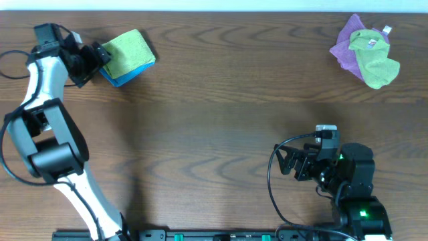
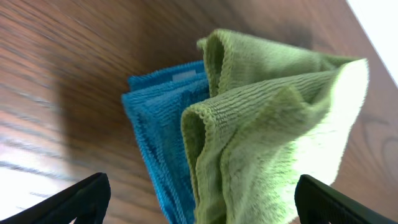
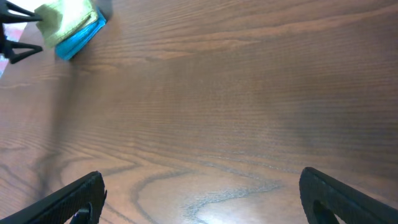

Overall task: Fold the cloth
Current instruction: 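Lower the green towel onto the blue cloth and open the left gripper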

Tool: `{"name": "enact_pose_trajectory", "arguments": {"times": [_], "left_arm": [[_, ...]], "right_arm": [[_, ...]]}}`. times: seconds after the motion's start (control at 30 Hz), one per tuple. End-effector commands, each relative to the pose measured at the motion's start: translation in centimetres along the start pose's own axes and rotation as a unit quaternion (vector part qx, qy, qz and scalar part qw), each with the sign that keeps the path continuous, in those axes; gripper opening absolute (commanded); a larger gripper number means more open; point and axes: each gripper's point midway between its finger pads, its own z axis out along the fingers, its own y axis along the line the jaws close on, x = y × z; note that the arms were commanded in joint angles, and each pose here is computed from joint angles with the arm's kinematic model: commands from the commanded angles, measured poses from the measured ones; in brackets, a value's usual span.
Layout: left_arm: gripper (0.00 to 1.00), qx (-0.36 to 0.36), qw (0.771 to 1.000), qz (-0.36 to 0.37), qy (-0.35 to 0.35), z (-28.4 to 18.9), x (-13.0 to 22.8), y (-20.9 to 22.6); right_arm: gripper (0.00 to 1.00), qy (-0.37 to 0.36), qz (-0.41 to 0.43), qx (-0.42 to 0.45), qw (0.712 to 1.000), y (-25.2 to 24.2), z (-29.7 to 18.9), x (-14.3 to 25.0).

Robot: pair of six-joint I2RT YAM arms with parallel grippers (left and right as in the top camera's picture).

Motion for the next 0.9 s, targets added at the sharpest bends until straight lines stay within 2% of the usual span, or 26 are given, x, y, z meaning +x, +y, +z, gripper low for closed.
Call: {"name": "enact_pose_trajectory", "arguments": {"times": [0.0,0.4,0.7,0.87], "left_arm": [[0.95,0.009,0.999,0.028,-0.038,-3.7,-1.9,-2.0],[0.96,-0.016,0.994,0.100,-0.042,-10.0,-0.2,-4.4],[0.96,-0.117,0.974,0.195,-0.006,-12.0,4.4,-6.8],[0.96,-0.137,0.961,0.241,0.010,-11.8,7.1,-9.5]], "right_arm": [[0.99,-0.002,0.008,-0.001,1.000,0.0,-0.1,0.0],[0.99,-0.002,0.008,-0.001,1.000,0.0,-0.1,0.0],[0.99,-0.002,0.008,-0.001,1.000,0.0,-0.1,0.0],[0.99,-0.002,0.008,-0.001,1.000,0.0,-0.1,0.0]]}}
